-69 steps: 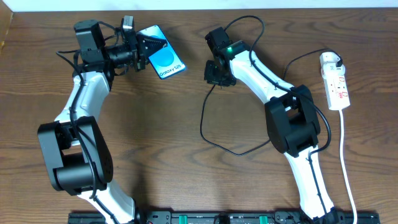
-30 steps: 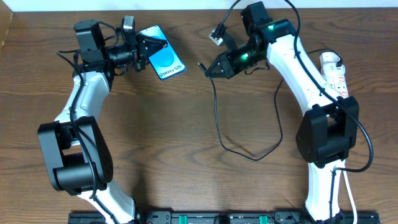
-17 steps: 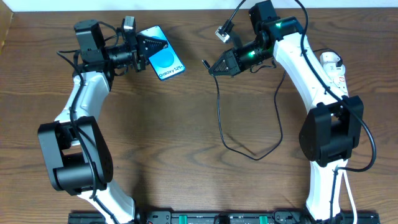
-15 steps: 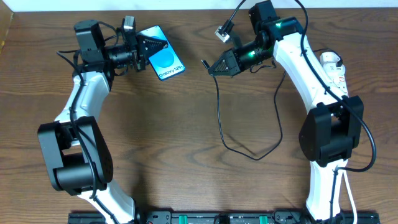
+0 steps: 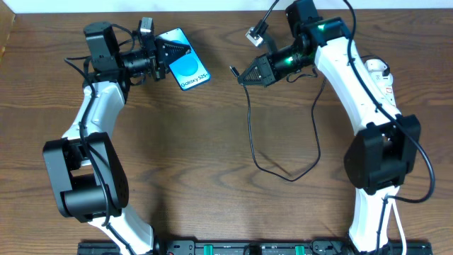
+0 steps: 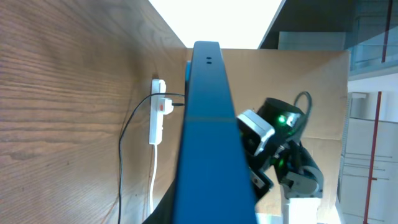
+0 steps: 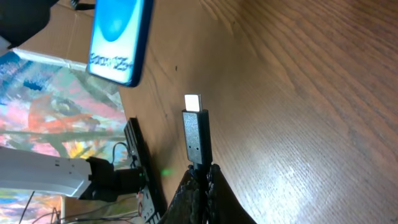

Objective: Plug charger to phone and switch on socket
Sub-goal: 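Carry the plug left toward the bottom port of the held phone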

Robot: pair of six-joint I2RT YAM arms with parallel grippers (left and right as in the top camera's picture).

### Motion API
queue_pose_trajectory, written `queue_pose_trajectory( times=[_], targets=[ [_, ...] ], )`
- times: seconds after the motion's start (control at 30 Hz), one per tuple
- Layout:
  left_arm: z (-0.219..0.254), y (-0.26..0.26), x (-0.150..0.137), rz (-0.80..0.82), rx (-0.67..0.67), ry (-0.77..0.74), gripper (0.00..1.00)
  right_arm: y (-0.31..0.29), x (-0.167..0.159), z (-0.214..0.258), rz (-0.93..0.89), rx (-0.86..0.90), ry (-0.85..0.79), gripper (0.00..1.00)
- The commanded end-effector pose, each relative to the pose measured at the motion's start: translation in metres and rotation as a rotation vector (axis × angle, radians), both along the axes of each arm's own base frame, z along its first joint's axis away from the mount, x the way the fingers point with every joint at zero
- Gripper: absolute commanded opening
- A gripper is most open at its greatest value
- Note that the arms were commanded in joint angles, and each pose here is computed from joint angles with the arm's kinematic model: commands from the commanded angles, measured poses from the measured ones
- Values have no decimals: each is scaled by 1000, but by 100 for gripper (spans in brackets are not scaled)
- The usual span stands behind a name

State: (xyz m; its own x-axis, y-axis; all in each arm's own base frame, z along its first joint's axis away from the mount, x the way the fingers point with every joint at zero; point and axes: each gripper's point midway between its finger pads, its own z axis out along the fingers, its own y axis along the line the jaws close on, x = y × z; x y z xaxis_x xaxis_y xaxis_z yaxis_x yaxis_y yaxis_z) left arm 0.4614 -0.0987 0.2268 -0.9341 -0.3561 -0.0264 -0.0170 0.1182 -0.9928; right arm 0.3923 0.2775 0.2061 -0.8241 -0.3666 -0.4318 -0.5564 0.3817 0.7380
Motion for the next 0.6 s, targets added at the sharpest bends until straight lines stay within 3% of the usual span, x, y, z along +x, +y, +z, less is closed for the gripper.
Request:
queue_pose_trajectory(
  times=[0.0, 0.57],
  targets=[
    [13, -1, -3, -10, 0, -36, 7, -11, -3, 27, -20, 17, -44, 1],
    [65, 2, 11, 22, -72, -141, 7, 12, -27, 41, 53, 75, -23, 1]
  ],
)
